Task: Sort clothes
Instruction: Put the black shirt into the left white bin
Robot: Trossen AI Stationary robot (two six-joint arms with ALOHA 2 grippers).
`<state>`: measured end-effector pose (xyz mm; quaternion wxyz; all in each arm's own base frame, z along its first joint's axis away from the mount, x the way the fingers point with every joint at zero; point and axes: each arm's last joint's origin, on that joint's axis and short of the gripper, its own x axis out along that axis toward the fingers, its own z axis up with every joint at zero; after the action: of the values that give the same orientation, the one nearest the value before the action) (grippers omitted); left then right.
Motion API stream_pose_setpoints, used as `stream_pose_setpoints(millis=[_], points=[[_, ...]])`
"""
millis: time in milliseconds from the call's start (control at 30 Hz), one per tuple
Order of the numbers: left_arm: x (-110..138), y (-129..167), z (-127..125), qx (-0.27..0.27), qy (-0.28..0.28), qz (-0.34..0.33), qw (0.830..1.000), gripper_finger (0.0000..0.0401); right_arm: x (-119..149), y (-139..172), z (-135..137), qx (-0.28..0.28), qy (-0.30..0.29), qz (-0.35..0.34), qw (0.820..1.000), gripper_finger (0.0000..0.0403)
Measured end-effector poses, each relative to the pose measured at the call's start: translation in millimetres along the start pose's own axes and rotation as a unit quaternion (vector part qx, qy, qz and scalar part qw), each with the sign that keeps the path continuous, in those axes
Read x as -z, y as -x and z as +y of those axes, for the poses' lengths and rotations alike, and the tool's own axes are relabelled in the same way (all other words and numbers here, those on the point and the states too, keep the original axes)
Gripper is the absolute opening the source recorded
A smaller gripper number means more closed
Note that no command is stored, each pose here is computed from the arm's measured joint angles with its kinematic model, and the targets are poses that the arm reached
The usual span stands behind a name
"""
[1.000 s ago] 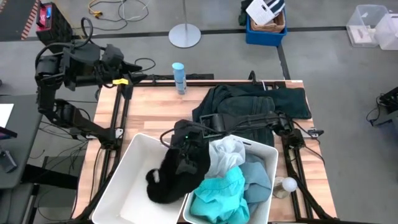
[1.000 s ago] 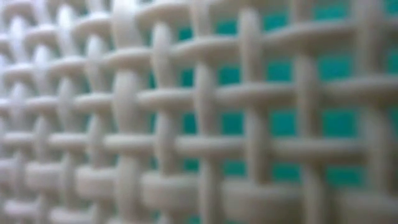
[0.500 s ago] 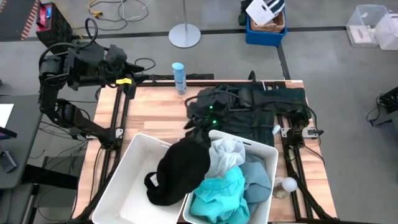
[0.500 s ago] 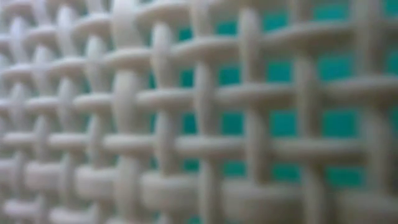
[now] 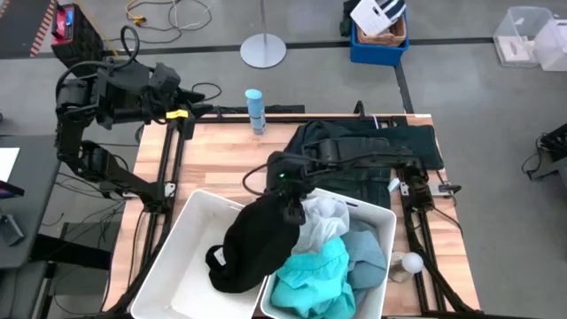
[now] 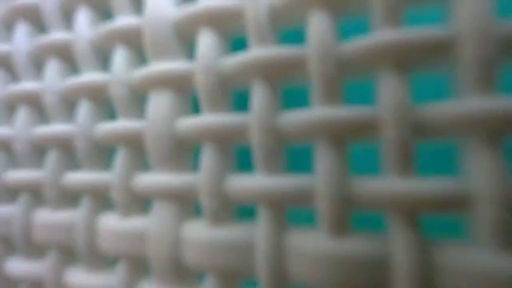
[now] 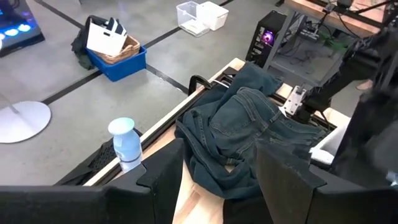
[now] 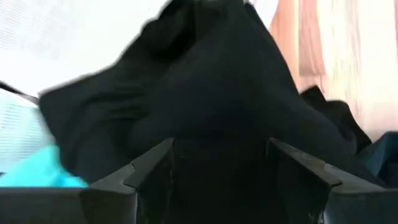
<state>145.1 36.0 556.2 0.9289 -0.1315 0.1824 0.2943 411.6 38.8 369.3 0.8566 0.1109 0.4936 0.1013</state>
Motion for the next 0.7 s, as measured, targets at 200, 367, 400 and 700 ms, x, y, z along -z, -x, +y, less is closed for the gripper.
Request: stream_pose_setpoints(millis=[200, 367, 400, 700], points=[[0, 0, 0, -0.001, 0.006, 0.000, 1.000, 0.0190, 2, -26, -6, 0.024, -0.006, 0.040, 0.999, 0.0265], [0, 0, 0, -0.002, 0.007, 0.001, 1.000, 0.0190, 1, -28, 0, 0.024, 0.004, 0.032, 0.999, 0.0238], [1, 0, 0, -0.003, 0.007, 0.002, 1.000, 0.0190, 1, -28, 1, 0.023, 0.005, 0.030, 0.999, 0.0224], [1, 0, 0, -0.003, -0.003, 0.003, 1.000, 0.0190, 1, -31, 12, 0.015, 0.014, 0.024, 0.999, 0.0022]])
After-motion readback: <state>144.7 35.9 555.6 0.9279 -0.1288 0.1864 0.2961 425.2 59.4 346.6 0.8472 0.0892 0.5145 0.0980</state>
